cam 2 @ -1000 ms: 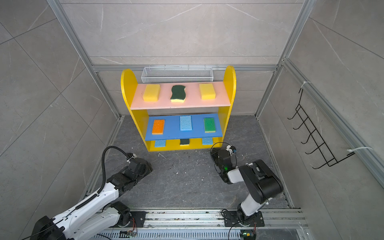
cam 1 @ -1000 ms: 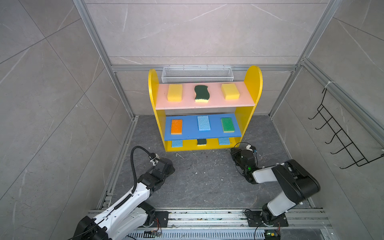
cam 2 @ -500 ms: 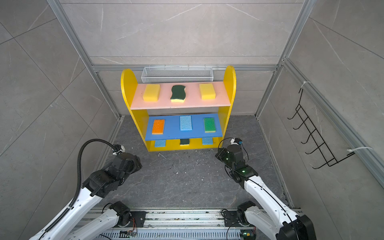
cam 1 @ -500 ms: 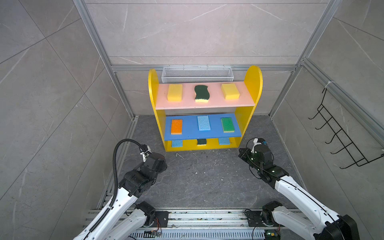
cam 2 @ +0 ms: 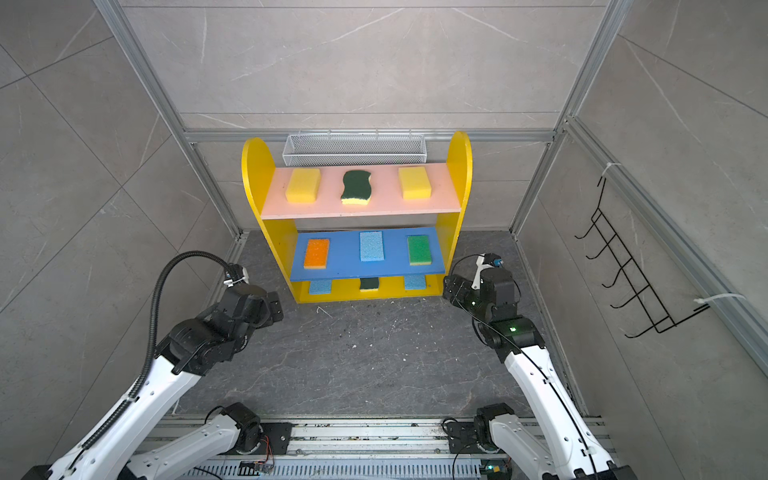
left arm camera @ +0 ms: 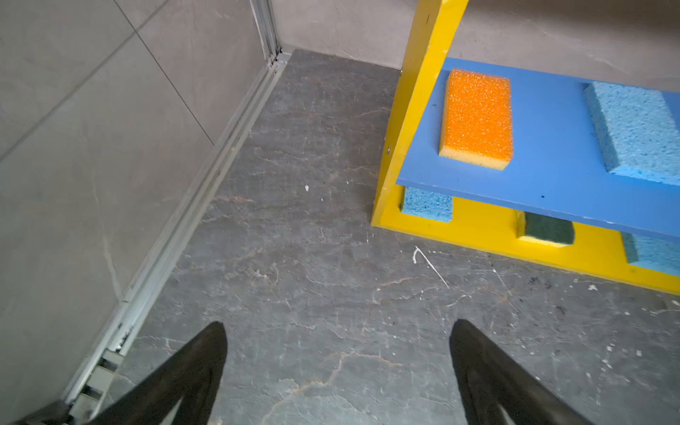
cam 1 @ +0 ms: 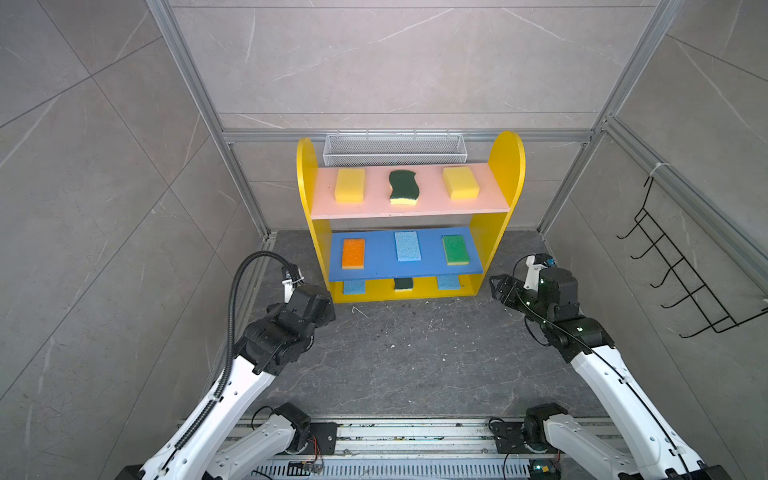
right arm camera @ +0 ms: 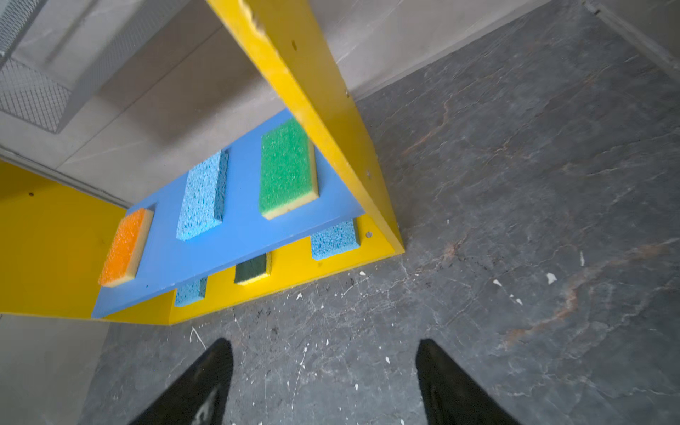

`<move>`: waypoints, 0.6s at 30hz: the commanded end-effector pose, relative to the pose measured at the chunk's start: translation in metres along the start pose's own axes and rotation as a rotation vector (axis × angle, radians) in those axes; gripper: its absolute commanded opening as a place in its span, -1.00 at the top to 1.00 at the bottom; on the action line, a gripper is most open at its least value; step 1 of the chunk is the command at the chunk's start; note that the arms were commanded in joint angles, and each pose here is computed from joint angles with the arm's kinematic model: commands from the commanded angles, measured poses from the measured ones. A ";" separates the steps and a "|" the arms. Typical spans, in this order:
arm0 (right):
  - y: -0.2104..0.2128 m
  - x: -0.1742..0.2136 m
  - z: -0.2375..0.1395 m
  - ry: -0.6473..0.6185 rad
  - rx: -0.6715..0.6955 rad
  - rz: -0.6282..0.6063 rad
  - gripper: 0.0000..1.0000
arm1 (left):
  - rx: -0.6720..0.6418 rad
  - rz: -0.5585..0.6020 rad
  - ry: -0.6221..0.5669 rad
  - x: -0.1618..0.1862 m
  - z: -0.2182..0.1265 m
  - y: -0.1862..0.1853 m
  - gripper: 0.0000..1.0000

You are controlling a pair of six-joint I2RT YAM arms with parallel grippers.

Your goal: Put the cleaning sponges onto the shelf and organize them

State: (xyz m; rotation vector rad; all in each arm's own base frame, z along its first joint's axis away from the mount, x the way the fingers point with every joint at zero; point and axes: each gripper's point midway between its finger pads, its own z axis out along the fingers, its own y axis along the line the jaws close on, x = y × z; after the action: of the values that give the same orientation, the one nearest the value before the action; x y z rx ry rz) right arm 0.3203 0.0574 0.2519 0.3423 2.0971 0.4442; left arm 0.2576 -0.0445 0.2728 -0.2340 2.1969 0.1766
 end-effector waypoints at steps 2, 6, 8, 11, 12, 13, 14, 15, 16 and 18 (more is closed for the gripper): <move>-0.023 -0.008 0.006 -0.014 0.093 -0.022 -0.70 | -0.021 0.089 -0.087 -0.035 0.000 -0.006 -1.00; -0.044 -0.017 0.011 -0.059 0.165 -0.016 -0.76 | -0.022 0.031 -0.085 -0.039 0.021 0.004 -1.00; -0.060 -0.019 0.017 -0.083 0.208 -0.015 -0.76 | -0.034 -0.027 -0.085 -0.037 0.036 0.018 -1.00; -0.072 -0.020 0.023 -0.222 0.173 -0.036 -0.77 | 0.031 -0.095 -0.076 -0.032 0.063 0.026 -1.00; -0.077 -0.020 0.025 -0.256 0.182 -0.039 -0.81 | 0.025 -0.119 -0.065 -0.029 0.074 0.031 -0.99; -0.083 -0.018 0.029 -0.265 0.200 -0.052 -0.83 | 0.015 -0.137 -0.050 -0.026 0.084 0.038 -1.00; -0.090 -0.016 0.035 -0.256 0.229 -0.071 -0.83 | 0.002 -0.144 -0.039 -0.023 0.095 0.045 -1.00; -0.096 -0.014 0.039 -0.242 0.257 -0.086 -0.83 | -0.012 -0.146 -0.034 -0.021 0.104 0.050 -0.99; -0.103 -0.012 0.045 -0.223 0.284 -0.091 -0.83 | -0.028 -0.150 -0.038 -0.019 0.114 0.056 -1.00; -0.116 -0.008 0.053 -0.220 0.310 -0.072 -0.84 | -0.006 -0.174 -0.059 -0.016 0.128 0.061 -0.99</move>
State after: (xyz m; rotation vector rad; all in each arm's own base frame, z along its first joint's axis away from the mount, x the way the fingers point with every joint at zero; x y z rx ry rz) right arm 0.3477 -0.0243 0.1675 0.4734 2.0503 0.1036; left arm 0.3264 0.0453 0.2003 -0.4813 2.2105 0.1898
